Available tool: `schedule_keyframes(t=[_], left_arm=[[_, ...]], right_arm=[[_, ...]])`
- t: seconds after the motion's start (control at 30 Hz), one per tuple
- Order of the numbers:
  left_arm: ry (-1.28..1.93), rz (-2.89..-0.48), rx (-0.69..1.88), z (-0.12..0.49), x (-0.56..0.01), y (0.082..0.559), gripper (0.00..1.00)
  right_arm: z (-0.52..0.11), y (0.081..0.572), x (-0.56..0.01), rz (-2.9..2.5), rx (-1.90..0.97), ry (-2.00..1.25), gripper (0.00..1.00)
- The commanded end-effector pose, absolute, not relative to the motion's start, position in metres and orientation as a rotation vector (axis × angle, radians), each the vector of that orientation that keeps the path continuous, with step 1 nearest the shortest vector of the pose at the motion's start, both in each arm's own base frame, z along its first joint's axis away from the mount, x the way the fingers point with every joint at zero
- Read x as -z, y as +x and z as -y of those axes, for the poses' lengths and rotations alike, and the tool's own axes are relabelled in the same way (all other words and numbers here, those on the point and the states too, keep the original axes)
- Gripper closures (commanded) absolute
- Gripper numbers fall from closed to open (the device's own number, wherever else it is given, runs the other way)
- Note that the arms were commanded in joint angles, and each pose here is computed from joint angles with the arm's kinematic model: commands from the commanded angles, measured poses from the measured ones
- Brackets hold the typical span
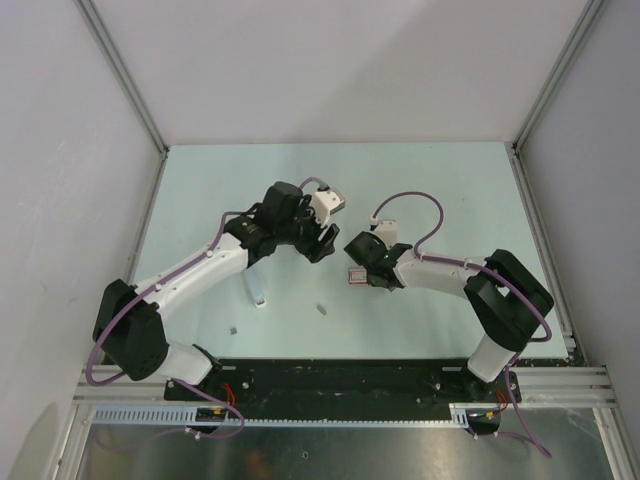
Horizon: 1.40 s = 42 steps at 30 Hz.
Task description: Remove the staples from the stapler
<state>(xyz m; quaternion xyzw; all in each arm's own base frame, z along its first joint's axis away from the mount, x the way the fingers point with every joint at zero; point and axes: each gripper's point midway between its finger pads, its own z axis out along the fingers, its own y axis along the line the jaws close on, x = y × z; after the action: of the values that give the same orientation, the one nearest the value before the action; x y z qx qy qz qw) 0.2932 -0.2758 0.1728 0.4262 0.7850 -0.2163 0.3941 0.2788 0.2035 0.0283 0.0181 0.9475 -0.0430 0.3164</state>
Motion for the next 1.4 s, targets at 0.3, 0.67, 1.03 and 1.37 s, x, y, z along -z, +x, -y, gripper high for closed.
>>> schedule_keyframes(t=[0.3, 0.67, 1.03, 1.37], left_arm=[[1.143, -1.880, 0.551, 0.279, -0.193, 0.288, 0.31], [1.150, -1.861, 0.548, 0.279, -0.197, 0.286, 0.31], [1.152, -1.855, 0.537, 0.277, -0.199, 0.285, 0.30], [1.154, -1.854, 0.535, 0.278, -0.199, 0.286, 0.31]], right_arm=[[-0.210, 0.289, -0.049, -2.438, 0.080, 0.064, 0.72], [-0.212, 0.268, -0.064, -2.418, 0.005, 0.048, 0.71], [-0.199, 0.259, -0.046, -2.481, -0.099, 0.102, 0.99], [-0.201, 0.266, -0.039, -2.503, -0.138, 0.088, 1.00]])
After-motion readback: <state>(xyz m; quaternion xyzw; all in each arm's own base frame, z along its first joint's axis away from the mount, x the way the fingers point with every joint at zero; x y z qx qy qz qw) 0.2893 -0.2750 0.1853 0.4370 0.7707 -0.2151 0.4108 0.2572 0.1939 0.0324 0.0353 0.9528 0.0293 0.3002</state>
